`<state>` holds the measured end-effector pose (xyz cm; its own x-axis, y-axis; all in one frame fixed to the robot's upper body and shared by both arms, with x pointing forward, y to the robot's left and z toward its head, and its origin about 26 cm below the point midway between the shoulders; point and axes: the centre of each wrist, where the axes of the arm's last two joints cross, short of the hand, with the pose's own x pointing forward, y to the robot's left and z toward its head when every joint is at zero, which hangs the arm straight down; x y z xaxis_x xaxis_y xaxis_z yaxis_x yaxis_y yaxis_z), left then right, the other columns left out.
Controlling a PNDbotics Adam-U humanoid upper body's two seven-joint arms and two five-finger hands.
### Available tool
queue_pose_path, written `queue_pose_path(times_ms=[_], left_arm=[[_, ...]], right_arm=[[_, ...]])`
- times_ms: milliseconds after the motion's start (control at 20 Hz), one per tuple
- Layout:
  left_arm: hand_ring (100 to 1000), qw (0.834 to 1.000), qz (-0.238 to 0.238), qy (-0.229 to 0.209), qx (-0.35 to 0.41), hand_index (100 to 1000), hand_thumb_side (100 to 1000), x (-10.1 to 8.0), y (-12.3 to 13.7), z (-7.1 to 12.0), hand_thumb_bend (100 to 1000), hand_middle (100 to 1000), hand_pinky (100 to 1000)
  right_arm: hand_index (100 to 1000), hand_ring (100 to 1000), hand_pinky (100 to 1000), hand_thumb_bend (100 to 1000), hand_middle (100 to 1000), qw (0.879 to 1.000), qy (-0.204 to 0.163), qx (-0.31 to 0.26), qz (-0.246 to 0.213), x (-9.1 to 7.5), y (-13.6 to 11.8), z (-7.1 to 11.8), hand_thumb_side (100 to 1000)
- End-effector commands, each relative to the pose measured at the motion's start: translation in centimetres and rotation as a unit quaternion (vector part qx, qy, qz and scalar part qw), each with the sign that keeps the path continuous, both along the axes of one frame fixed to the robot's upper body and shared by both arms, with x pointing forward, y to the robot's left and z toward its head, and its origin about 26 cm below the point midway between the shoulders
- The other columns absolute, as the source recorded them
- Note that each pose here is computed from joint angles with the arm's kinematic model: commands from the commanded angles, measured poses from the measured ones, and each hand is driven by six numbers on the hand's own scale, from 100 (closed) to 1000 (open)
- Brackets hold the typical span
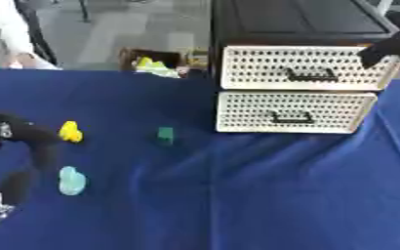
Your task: Pick up objects from table and place into drawer.
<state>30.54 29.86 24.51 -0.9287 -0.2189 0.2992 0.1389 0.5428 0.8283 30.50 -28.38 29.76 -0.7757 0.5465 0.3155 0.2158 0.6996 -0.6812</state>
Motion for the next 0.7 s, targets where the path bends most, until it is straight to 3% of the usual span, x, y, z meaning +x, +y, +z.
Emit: queue_pose_path(times_ms=[50, 300, 700], left_arm=[[541, 1.000, 0.003, -0.015, 0.008, 796, 519, -0.4, 0.4, 1.0, 100, 569, 434], [545, 1.000, 0.002, -0.013, 0.009, 784, 522, -0.4, 0.3, 0.9, 100, 585, 437], [544, 1.000, 0.004, -0.007, 0.011, 781, 517, -0.4, 0.5, 0.9, 100, 586, 434]], right_arm=[[672, 700, 779, 100, 545, 0.999, -0.039, -0.021, -0.021, -0.7, -0.4, 2.1, 1000], [718, 641, 712, 100, 533, 0.995, -0.054, -0.067, -0.052, -1.0, -0.3, 3.7, 1000], [768, 556, 596, 100, 505, 0.978, -0.018, -0.196, -0.062, -1.1, 0.0, 6.7, 1000]])
